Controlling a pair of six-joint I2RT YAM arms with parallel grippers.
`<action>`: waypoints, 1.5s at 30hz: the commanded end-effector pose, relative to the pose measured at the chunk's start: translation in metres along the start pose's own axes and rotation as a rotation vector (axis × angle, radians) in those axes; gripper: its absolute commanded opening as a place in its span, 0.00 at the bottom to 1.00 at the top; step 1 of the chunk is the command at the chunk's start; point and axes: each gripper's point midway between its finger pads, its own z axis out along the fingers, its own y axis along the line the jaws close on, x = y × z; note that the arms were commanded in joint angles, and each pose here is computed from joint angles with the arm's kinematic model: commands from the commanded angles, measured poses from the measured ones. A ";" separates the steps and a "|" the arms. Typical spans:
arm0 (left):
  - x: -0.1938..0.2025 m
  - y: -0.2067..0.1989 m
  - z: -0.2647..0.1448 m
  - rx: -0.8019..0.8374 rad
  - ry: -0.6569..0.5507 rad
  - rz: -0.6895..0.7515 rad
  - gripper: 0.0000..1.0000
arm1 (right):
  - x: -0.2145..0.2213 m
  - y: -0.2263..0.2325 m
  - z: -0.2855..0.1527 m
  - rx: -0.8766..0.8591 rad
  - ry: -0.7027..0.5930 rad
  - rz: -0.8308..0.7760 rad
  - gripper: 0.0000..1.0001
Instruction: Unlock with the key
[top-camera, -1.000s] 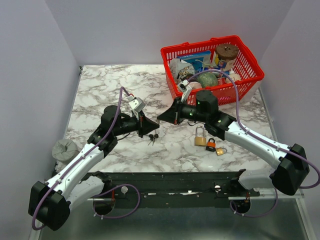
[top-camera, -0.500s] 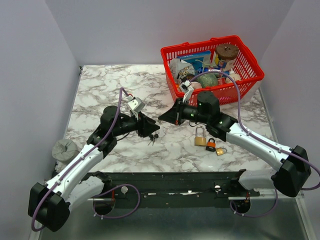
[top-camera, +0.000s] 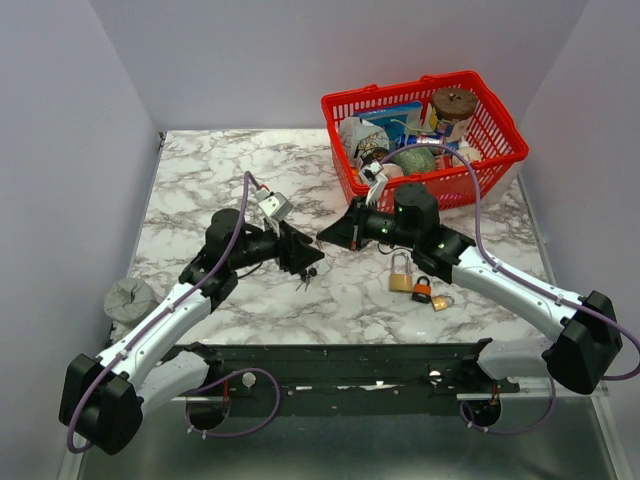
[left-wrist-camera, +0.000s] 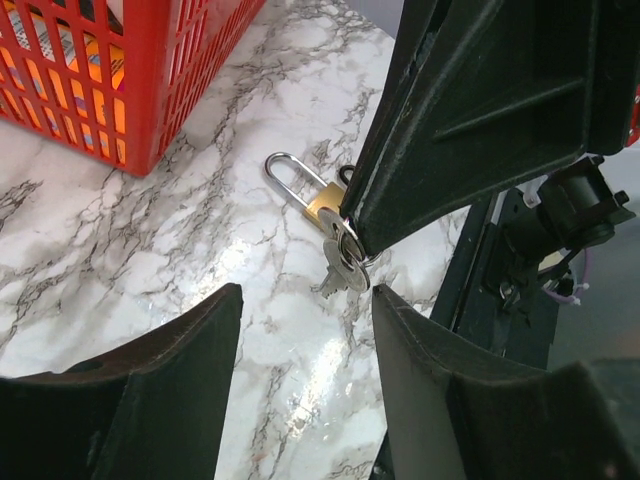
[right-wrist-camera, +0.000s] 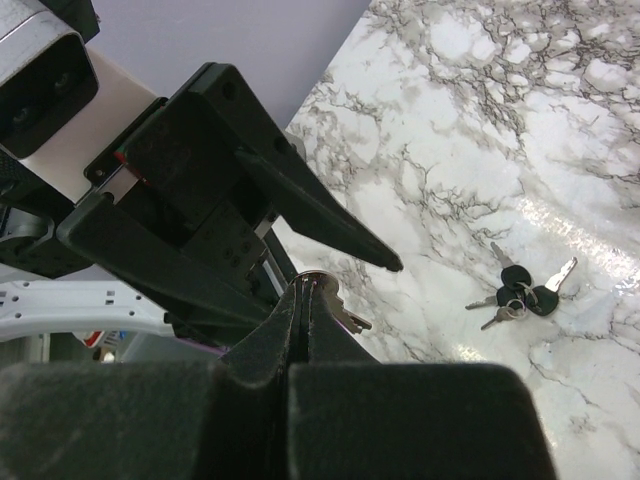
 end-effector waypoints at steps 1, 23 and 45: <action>-0.017 -0.008 0.006 0.042 -0.046 0.027 0.54 | -0.005 0.002 -0.002 -0.016 -0.023 0.003 0.01; -0.007 -0.014 0.003 0.051 -0.012 0.041 0.00 | -0.003 -0.005 -0.004 0.016 -0.032 0.001 0.01; -0.015 -0.013 0.017 0.006 -0.070 0.048 0.73 | -0.002 -0.003 -0.007 -0.004 -0.037 0.017 0.01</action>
